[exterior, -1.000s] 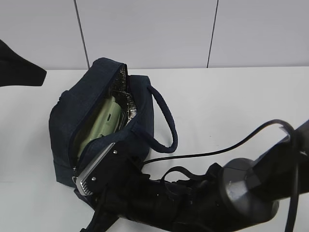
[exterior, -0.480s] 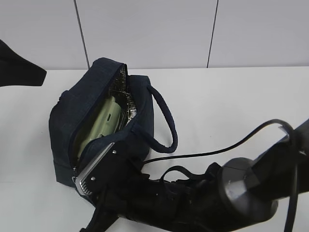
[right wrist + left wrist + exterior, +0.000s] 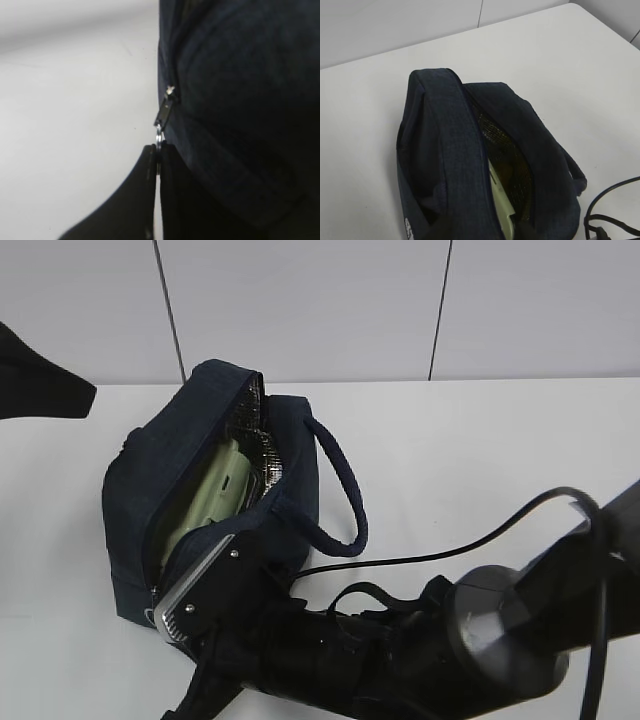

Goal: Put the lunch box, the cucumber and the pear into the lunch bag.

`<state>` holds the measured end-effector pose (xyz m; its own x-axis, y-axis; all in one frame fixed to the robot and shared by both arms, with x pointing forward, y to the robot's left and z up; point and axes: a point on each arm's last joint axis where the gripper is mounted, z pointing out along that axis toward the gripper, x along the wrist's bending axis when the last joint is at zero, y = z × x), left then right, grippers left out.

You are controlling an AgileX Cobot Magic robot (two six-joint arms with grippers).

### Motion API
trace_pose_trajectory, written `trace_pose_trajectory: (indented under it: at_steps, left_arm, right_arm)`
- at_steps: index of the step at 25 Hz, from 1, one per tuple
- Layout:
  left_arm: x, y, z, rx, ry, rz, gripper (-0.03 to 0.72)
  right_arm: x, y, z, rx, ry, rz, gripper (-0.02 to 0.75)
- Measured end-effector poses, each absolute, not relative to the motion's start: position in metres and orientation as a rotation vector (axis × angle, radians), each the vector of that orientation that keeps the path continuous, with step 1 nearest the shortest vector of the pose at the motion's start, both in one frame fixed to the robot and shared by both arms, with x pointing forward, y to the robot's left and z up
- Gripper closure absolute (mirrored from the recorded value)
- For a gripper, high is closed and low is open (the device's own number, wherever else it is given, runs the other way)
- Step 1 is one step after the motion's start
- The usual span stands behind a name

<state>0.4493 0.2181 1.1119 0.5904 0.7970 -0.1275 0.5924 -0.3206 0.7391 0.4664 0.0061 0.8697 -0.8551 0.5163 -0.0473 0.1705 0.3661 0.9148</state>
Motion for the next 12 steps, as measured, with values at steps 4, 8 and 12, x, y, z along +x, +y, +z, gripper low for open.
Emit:
trace_pose_trajectory:
  at_steps: [4,8,12]
  left_arm:
    - [0.449,0.218,1.112,2.04,1.101,0.331,0.449]
    - [0.448,0.218,1.111,2.054,1.1,0.311,0.449]
    - [0.447,0.219,1.11,2.076,1.097,0.315,0.449]
  right_arm:
    - [0.466,0.006,0.869,0.6,2.328,1.462,0.738]
    - [0.464,0.006,0.888,0.536,2.322,1.479,0.738]
    - [0.462,0.004,0.915,0.514,2.308,1.477,0.738]
